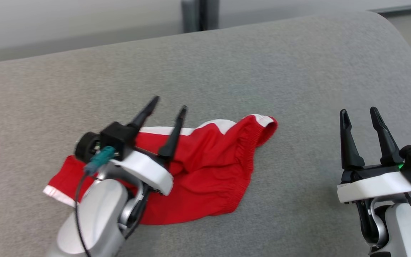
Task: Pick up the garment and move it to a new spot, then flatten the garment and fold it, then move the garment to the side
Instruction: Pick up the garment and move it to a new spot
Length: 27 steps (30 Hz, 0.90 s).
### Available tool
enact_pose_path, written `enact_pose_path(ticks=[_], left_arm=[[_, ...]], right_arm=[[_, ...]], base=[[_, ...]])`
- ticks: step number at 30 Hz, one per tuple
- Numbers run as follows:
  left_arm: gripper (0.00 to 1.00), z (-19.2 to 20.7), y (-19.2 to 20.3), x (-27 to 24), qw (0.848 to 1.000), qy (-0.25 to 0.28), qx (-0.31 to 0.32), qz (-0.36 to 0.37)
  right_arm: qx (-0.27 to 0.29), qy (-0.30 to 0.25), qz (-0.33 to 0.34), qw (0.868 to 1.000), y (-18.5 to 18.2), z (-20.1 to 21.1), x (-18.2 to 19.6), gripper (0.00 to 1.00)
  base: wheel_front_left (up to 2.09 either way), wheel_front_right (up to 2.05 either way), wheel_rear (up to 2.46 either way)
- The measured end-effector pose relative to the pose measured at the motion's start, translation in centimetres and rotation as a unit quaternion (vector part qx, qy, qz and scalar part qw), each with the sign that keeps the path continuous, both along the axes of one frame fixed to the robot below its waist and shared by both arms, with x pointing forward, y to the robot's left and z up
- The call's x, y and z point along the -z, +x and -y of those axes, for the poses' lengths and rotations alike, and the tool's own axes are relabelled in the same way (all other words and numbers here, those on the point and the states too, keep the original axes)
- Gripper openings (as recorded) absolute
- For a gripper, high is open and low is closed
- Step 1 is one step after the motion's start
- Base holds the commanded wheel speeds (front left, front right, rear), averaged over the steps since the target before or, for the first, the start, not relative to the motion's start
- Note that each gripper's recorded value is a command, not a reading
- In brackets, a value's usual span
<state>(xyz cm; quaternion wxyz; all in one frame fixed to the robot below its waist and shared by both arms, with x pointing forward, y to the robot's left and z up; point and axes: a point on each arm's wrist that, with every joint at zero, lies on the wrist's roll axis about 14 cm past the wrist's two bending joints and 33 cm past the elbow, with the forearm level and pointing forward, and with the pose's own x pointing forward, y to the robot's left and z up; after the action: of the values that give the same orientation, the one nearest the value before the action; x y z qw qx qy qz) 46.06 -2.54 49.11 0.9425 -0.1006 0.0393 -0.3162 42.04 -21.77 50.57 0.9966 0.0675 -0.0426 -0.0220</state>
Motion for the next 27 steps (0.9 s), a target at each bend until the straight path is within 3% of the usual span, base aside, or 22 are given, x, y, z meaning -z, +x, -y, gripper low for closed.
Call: enact_pose_path(ticks=[4, 9, 13, 27], left_arm=[[1.00, -6.4, 1.2, -1.7, 0.994, 0.001, -0.108, 0.032], [1.00, -16.2, 0.3, -4.3, 0.968, -0.001, -0.240, 0.071], [1.00, -19.5, -2.0, -4.8, 0.957, 0.008, -0.278, 0.080], [1.00, -19.4, -8.7, -5.6, 0.961, 0.025, -0.265, 0.081]], right_arm=[[-0.026, -0.003, 0.008, 1.000, 0.7, -1.8, -0.7, 1.00], [-0.057, -0.006, 0.016, 0.998, 1.0, -4.0, -1.8, 1.00], [-0.064, -0.008, 0.014, 0.998, 0.3, -4.5, -2.1, 1.00], [-0.069, -0.014, 0.006, 0.997, -4.0, -4.8, -2.7, 1.00]], base=[[0.00, 0.00, 0.00], [0.00, 0.00, 0.00], [0.00, 0.00, 0.00], [0.00, 0.00, 0.00]])
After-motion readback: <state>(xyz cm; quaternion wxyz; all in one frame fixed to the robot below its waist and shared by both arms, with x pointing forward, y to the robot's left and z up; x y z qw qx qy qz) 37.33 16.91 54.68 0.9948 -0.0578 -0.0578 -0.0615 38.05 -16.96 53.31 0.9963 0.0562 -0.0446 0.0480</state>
